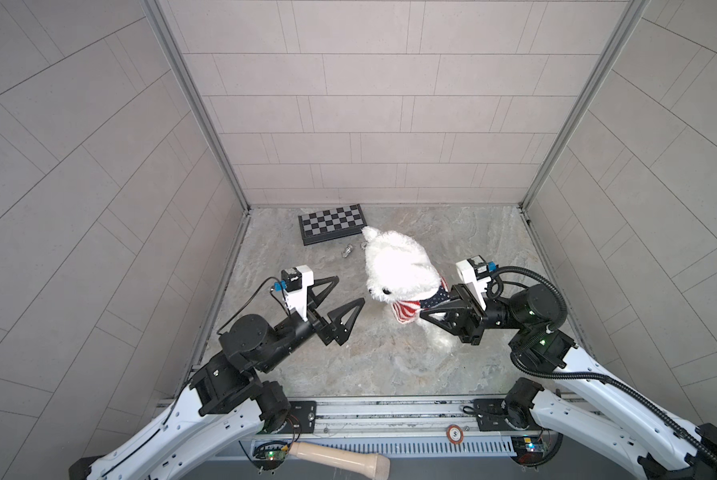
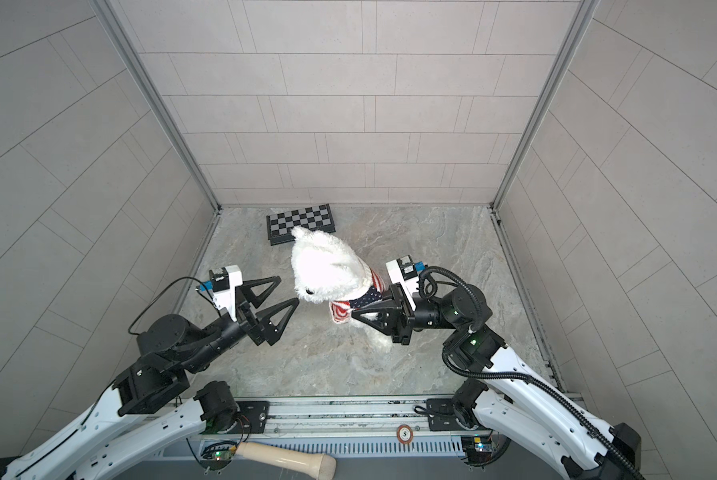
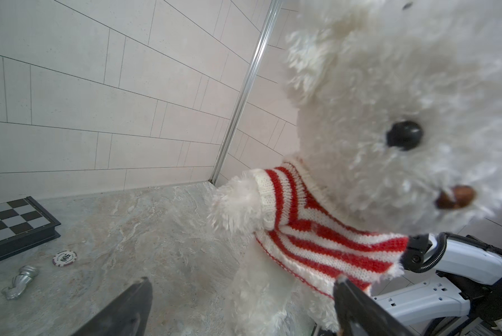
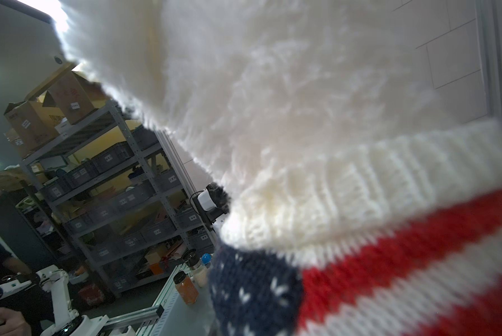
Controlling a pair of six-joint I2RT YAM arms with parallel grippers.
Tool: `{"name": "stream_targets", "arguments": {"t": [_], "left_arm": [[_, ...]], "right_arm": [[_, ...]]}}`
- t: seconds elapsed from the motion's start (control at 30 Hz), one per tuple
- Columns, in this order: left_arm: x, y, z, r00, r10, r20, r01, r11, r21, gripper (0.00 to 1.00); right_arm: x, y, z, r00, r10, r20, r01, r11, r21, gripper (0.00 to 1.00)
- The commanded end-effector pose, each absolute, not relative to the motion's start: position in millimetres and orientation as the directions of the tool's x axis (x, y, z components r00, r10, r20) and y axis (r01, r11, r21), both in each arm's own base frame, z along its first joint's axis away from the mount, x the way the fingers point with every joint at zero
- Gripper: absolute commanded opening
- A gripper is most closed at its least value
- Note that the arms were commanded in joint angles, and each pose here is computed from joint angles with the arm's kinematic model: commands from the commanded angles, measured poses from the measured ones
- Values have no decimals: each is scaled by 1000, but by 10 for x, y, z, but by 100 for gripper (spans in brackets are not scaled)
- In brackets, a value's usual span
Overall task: Dress the teddy bear
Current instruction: 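Hold the bear upright with the right gripper while the left gripper approaches its sleeve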
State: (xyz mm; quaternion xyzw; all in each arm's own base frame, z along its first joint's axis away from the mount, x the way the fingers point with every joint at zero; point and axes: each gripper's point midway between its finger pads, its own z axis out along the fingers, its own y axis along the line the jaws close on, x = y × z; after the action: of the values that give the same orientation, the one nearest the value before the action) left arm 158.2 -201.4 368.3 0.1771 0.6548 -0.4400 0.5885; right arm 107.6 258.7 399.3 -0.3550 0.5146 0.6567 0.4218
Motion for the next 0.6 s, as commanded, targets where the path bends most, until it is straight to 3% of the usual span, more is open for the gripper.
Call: {"name": "stream_targets", "arguments": {"t": [0.0,0.2,0.57], "left_arm": [[1414,-2136,3906,-195,-304,-933,840,439,-319,100],[1246,-2244,4034,-146,-275,-950,905,350,-240,99],[1241,-2303,4257,-77,-281,-957,926,337,-173,99]], "right_arm": [[833,2467,4317,-298,245,-922,-947,-198,253,0],[718,2435,4393,-293,258,-920,-939,-256,228,0],[568,2489,4394,-312,223,-923,-911,-347,224,0]]}}
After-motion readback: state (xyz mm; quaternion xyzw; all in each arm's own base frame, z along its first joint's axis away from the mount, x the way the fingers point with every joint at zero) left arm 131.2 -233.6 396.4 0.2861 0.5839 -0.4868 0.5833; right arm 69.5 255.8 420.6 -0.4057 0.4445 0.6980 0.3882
